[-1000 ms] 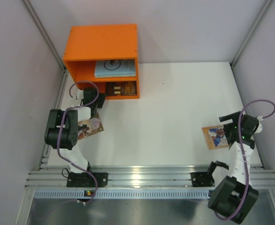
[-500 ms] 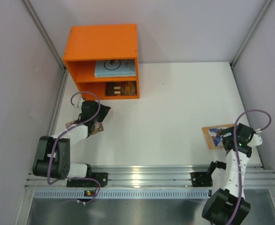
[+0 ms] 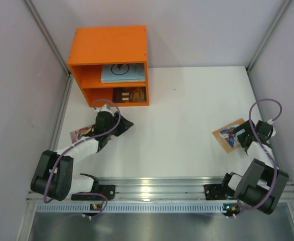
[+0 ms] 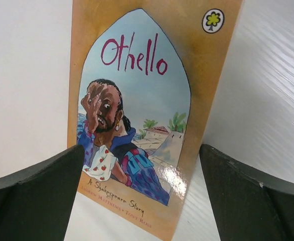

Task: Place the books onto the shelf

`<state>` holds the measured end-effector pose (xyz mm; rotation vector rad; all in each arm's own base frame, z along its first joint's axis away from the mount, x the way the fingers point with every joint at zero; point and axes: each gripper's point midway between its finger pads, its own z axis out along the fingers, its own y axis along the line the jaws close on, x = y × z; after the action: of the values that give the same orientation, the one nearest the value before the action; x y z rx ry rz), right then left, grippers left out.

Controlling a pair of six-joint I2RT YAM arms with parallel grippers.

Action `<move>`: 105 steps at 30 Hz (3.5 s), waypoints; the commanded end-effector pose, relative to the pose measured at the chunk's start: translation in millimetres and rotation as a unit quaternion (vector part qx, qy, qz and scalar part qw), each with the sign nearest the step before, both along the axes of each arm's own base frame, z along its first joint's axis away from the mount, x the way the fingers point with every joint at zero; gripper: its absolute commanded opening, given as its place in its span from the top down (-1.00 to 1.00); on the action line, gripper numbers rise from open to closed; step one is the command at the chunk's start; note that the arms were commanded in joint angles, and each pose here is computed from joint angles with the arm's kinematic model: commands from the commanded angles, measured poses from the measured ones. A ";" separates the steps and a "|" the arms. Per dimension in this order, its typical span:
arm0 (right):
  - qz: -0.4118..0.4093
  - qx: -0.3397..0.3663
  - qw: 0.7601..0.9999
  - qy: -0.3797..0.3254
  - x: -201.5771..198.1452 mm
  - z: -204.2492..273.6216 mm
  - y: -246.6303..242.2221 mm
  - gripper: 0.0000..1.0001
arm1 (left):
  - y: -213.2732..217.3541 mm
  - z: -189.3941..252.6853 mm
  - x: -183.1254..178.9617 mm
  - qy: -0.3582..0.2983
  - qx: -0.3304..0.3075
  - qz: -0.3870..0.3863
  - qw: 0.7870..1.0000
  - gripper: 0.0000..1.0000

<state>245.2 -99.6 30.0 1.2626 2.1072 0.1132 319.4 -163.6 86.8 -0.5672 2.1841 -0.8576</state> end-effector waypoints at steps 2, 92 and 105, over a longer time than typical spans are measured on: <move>0.105 0.070 0.992 -0.005 13.9 -26.7 39.1 -0.92 | -8.0 -4.0 0.1 -0.007 0.016 -0.032 0.999 -0.01; 0.436 0.018 0.900 0.000 43.3 6.7 255.3 -0.24 | -124.8 -38.2 -25.4 0.046 -0.026 -0.186 0.981 1.00; 0.468 0.065 0.879 -0.066 43.6 23.5 295.6 -0.12 | -139.6 -60.0 -46.8 0.077 -0.052 -0.196 0.976 1.00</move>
<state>276.1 177.7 31.5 0.2055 2.5336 0.6311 270.8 -297.0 22.8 -0.2608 2.4880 -1.1174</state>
